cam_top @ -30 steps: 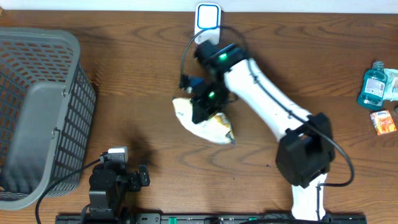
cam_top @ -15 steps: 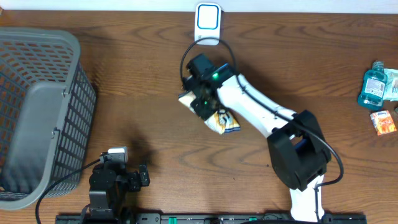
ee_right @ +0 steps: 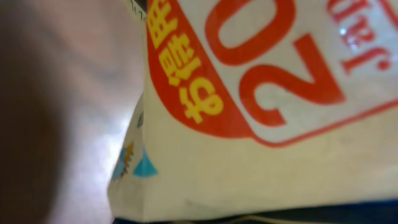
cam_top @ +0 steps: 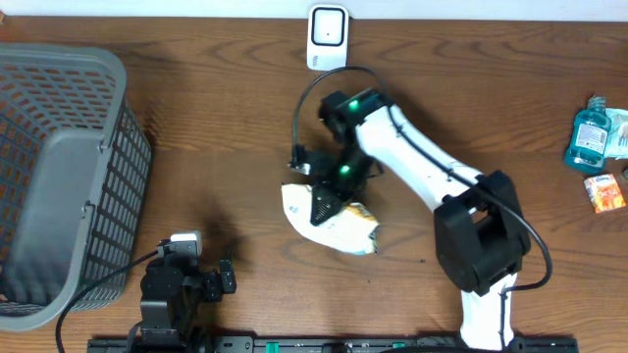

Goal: Scan the item barcode

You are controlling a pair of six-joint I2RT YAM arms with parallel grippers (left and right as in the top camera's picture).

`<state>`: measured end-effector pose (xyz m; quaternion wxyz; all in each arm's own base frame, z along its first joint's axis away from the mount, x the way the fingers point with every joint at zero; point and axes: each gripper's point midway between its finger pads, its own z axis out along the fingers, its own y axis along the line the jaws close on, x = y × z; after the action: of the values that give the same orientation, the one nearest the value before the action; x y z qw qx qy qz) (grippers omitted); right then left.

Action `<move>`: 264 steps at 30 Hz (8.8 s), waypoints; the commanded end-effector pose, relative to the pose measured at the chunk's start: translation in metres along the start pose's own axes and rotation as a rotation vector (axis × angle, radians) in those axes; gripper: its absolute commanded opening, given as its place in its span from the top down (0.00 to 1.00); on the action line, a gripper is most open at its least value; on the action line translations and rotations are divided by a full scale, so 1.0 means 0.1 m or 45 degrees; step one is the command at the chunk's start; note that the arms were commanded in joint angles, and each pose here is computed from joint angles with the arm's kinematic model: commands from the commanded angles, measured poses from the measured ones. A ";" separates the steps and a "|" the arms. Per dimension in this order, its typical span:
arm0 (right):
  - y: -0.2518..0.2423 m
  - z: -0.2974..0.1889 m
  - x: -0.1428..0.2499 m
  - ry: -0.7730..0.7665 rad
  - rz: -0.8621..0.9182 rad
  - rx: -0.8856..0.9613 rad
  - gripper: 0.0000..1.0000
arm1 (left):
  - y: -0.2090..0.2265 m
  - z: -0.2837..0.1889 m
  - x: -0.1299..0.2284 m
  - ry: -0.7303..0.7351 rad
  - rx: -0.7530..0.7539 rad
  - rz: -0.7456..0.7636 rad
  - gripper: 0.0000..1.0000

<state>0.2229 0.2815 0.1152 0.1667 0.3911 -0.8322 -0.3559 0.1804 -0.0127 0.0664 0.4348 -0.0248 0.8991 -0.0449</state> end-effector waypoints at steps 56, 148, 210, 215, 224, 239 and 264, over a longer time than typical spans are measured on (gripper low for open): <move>-1.04 -1.82 -0.02 -0.778 0.088 1.642 0.99 | 0.02 0.01 0.06 0.026 -0.016 0.014 0.02; -1.84 -4.50 1.23 -1.300 0.964 1.633 0.01 | 0.02 0.01 0.06 0.026 -0.016 0.014 0.02; 0.04 -2.54 2.25 -2.574 0.043 1.515 0.01 | 0.02 0.01 0.06 0.026 -0.016 0.014 0.02; -0.29 -2.37 2.21 -2.550 0.091 1.514 0.01 | 0.02 0.01 0.06 0.026 -0.016 0.014 0.02; -0.76 -2.08 2.13 -2.435 0.201 1.494 0.01 | 0.02 0.01 0.06 0.026 -0.016 0.014 0.02; -1.13 -1.76 2.11 -2.279 0.337 1.461 0.01 | 0.02 0.01 0.06 0.026 -0.015 0.014 0.02; -1.13 -1.76 2.11 -2.279 0.337 1.461 0.01 | 0.02 0.00 0.03 0.006 -0.014 0.014 0.02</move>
<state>0.2463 -0.0112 0.1564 -0.6773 -0.0802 -0.7299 -0.0458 0.1804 -0.0127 0.0664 0.4348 -0.0250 0.8991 -0.0450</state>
